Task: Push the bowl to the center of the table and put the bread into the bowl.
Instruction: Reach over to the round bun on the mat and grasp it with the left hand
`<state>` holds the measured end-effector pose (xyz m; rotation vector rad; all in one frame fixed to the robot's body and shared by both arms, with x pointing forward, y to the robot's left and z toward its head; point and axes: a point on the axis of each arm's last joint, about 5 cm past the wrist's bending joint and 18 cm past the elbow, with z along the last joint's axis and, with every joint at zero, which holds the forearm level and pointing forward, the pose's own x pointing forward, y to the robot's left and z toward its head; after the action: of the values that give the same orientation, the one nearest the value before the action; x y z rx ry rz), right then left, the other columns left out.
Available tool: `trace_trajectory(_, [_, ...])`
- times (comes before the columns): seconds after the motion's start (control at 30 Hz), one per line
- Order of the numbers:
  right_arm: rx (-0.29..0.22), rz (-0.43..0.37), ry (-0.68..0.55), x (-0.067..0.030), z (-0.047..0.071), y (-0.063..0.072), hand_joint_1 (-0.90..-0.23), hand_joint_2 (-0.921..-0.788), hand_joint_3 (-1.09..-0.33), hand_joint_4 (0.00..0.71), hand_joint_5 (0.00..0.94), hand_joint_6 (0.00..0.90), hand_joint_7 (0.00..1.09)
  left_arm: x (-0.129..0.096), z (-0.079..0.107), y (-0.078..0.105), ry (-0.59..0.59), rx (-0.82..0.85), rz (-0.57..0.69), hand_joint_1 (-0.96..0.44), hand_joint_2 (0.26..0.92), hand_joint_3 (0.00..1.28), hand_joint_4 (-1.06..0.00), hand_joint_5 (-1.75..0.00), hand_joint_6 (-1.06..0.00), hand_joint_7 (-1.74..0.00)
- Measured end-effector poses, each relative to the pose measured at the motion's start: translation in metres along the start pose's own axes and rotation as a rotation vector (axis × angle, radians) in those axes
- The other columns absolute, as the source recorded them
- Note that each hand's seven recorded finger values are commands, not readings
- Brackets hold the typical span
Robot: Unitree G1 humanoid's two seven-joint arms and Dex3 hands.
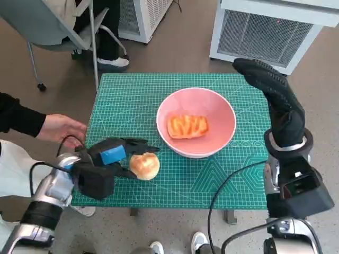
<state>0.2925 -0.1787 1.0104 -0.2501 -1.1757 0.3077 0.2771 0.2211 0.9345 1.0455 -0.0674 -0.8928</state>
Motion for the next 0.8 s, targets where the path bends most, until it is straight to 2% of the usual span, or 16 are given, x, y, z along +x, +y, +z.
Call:
trace_trajectory(0.1, [-0.006,0.008,0.002,0.0,0.0,0.0,-0.582,-0.921,-0.786,0.252,0.0,0.064,0.46,0.003,0.0,-0.002,0.008,0.008,-0.003,-0.17,0.833,0.01,-0.52,-0.03,-0.6,-0.04])
trace_trajectory(0.17, [-0.01,0.015,0.003,0.0001,0.0,0.001,-0.573,-0.921,-0.787,0.253,0.0,0.064,0.47,0.005,0.001,-0.001,0.01,0.016,-0.001,-0.13,0.87,0.02,-0.67,-0.06,-0.71,-0.08])
trace_trajectory(0.2, [-0.012,0.018,0.004,0.0002,0.0,0.001,-0.571,-0.921,-0.787,0.253,0.0,0.064,0.47,0.006,0.001,-0.001,0.011,0.024,0.002,-0.18,0.88,0.04,-0.72,-0.08,-0.69,-0.32])
trace_trajectory(0.23, [-0.013,0.021,0.004,0.0002,0.0,0.001,-0.567,-0.921,-0.788,0.253,0.0,0.064,0.47,0.006,0.002,0.0,0.013,0.029,0.003,-0.24,0.895,0.09,-0.8,-0.11,-0.64,-0.69])
trace_trajectory(0.27, [-0.015,0.024,0.004,0.0003,0.0,0.001,-0.564,-0.921,-0.788,0.253,0.001,0.064,0.47,0.007,0.002,0.0,0.015,0.036,0.006,-0.16,0.904,0.1,-0.76,-0.5,-0.61,-0.88])
trace_trajectory(0.37, [-0.015,0.023,0.002,0.0003,0.0,0.002,-0.558,-0.921,-0.79,0.254,0.001,0.063,0.47,0.006,0.002,0.001,0.017,0.043,0.016,-0.05,0.915,0.1,-0.7,-0.97,-0.57,-1.11])
trace_trajectory(0.47, [-0.017,0.02,-0.002,0.0002,0.0,0.002,-0.556,-0.921,-0.79,0.254,0.001,0.063,0.47,0.003,0.003,0.005,0.018,0.059,0.017,-0.02,0.919,0.1,-0.67,-1.12,-0.57,-1.19])
trace_trajectory(0.53, [-0.017,0.017,-0.002,0.0001,0.0,0.002,-0.556,-0.921,-0.79,0.253,0.0,0.063,0.47,-0.002,0.004,0.01,0.02,0.067,0.01,-0.01,0.92,0.11,-0.66,-1.15,-0.57,-1.21])
trace_trajectory(0.67, [-0.019,0.015,0.0,-0.0003,0.0,0.001,-0.555,-0.921,-0.791,0.253,0.0,0.062,0.47,-0.016,0.006,0.022,0.014,0.058,0.015,0.0,0.92,0.11,-0.66,-1.18,-0.57,-1.22])
trace_trajectory(0.8, [-0.018,0.015,0.001,-0.0004,0.0,0.001,-0.558,-0.921,-0.791,0.253,0.0,0.062,0.47,-0.033,0.012,0.038,-0.02,0.047,0.096,0.0,0.92,0.1,-0.66,-1.17,-0.58,-1.23])
